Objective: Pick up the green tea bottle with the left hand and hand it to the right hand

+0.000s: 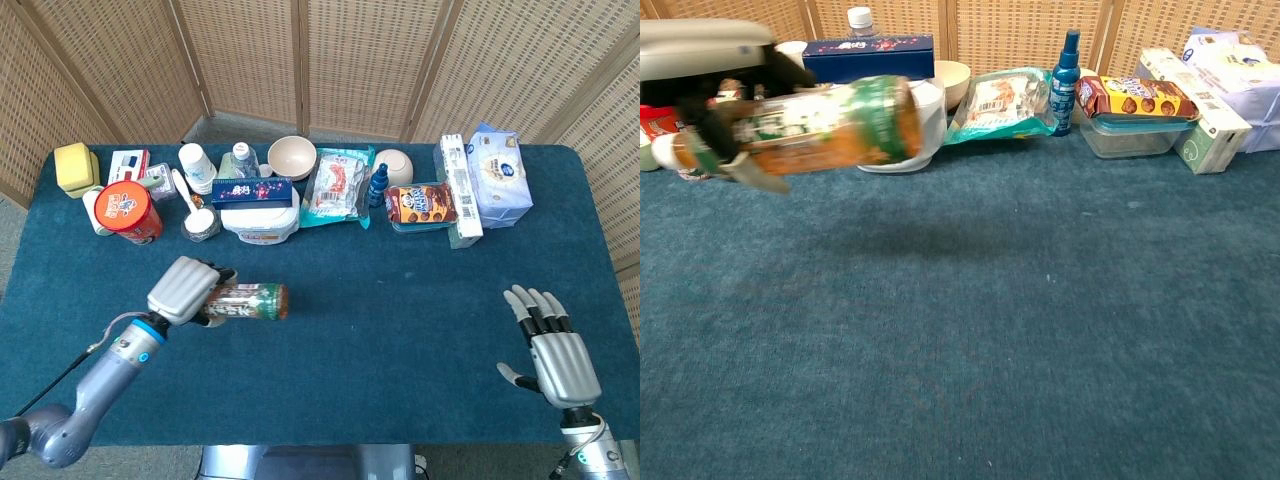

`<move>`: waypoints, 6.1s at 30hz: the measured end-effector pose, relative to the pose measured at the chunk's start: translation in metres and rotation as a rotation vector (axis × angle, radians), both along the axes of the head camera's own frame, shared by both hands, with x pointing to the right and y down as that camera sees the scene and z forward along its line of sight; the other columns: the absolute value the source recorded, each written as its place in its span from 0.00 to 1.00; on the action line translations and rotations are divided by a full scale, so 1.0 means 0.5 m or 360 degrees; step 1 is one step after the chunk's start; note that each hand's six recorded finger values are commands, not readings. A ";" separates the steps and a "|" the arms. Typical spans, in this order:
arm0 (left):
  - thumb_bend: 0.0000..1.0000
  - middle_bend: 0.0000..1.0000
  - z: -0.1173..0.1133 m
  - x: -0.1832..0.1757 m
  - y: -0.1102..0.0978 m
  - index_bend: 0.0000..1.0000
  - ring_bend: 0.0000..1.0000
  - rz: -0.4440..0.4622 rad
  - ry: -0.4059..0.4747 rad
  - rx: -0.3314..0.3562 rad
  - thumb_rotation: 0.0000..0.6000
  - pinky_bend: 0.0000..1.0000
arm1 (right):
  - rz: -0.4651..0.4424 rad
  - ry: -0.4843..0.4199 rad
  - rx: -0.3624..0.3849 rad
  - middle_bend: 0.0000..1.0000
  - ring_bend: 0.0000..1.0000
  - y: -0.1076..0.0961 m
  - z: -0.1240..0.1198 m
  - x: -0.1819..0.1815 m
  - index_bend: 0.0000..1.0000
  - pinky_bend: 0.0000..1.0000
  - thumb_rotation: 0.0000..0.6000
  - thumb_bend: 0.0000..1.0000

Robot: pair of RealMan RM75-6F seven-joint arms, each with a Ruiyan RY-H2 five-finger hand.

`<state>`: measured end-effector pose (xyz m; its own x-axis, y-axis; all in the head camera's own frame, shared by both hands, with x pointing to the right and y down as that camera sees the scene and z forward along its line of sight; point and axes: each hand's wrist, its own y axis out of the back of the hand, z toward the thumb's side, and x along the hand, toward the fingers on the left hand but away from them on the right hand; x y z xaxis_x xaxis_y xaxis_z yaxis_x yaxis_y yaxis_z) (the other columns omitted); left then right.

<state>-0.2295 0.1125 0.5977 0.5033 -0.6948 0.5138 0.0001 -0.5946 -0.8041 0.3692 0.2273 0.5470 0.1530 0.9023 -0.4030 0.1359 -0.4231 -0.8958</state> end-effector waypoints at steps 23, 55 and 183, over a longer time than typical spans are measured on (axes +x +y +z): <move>0.00 0.60 -0.036 0.350 -0.039 0.57 0.57 0.0288 -0.0089 -0.0006 1.00 0.60 | 0.0037 -0.0307 -0.0333 0.00 0.00 -0.042 -0.013 -0.179 0.00 0.00 1.00 0.00; 0.00 0.60 -0.062 0.486 -0.003 0.57 0.57 0.0332 -0.0249 0.0210 1.00 0.60 | 0.0101 -0.0150 -0.0579 0.00 0.00 -0.091 0.030 -0.291 0.00 0.00 1.00 0.00; 0.00 0.00 -0.150 -0.475 0.189 0.00 0.00 -0.0710 -0.0118 0.0212 1.00 0.21 | 0.0518 -0.2003 -0.0165 0.69 0.54 -0.213 0.060 -0.295 0.52 0.77 1.00 0.87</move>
<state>-0.4669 0.2069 0.5226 0.1061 -0.8971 0.4290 -0.1718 -0.4415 -0.8807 0.2216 0.1208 0.5771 0.2560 0.9428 -0.2135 0.9614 -0.2713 -0.0452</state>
